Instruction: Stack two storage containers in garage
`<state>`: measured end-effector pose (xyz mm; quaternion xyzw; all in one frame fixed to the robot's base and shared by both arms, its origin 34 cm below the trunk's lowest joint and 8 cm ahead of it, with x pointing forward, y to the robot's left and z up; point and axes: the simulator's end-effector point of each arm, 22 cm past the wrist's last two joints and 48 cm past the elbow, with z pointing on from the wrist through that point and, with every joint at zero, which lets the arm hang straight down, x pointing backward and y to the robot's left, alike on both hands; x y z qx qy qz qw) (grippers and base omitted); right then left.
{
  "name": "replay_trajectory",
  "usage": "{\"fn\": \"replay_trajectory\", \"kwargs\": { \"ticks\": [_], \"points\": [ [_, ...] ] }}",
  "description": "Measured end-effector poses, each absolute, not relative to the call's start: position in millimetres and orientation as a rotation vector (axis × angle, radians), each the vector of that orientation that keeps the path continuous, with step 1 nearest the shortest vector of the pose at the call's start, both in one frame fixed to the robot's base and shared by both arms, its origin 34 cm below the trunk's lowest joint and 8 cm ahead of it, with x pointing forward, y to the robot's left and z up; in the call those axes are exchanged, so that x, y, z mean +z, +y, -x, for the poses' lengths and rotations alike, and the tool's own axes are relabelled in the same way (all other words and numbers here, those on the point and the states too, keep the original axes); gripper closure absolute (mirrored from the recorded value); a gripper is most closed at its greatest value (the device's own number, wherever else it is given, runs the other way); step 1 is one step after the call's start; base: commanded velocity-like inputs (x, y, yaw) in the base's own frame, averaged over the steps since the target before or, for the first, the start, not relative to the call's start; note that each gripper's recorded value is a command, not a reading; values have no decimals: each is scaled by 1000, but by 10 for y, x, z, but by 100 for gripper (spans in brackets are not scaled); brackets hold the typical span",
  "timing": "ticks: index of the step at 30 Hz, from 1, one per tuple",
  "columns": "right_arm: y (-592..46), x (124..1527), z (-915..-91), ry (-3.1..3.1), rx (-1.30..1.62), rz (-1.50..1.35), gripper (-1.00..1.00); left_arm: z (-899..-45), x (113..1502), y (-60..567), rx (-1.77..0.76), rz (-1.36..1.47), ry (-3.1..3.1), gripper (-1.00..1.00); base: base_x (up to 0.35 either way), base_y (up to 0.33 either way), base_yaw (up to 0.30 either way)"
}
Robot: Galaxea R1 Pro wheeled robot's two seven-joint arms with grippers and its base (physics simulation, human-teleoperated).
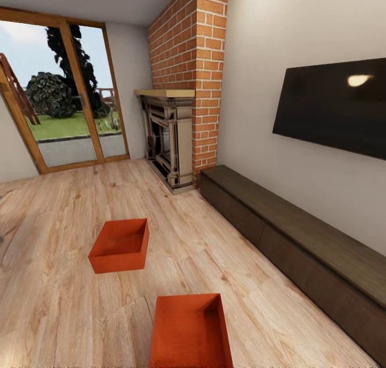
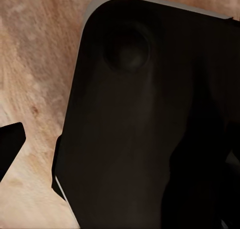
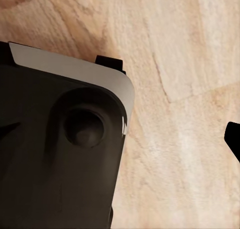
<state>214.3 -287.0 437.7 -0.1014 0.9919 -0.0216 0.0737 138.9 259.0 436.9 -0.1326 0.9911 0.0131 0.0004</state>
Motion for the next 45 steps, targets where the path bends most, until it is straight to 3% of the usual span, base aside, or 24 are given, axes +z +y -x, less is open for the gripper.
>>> {"fn": "replay_trajectory", "kwargs": {
  "ticks": [45],
  "points": [
    [-2870,4333,-1863,3049,-55,316,-100,-1111,4379,2591,57,425,3183,-100,0,0,0]
  ]
}}
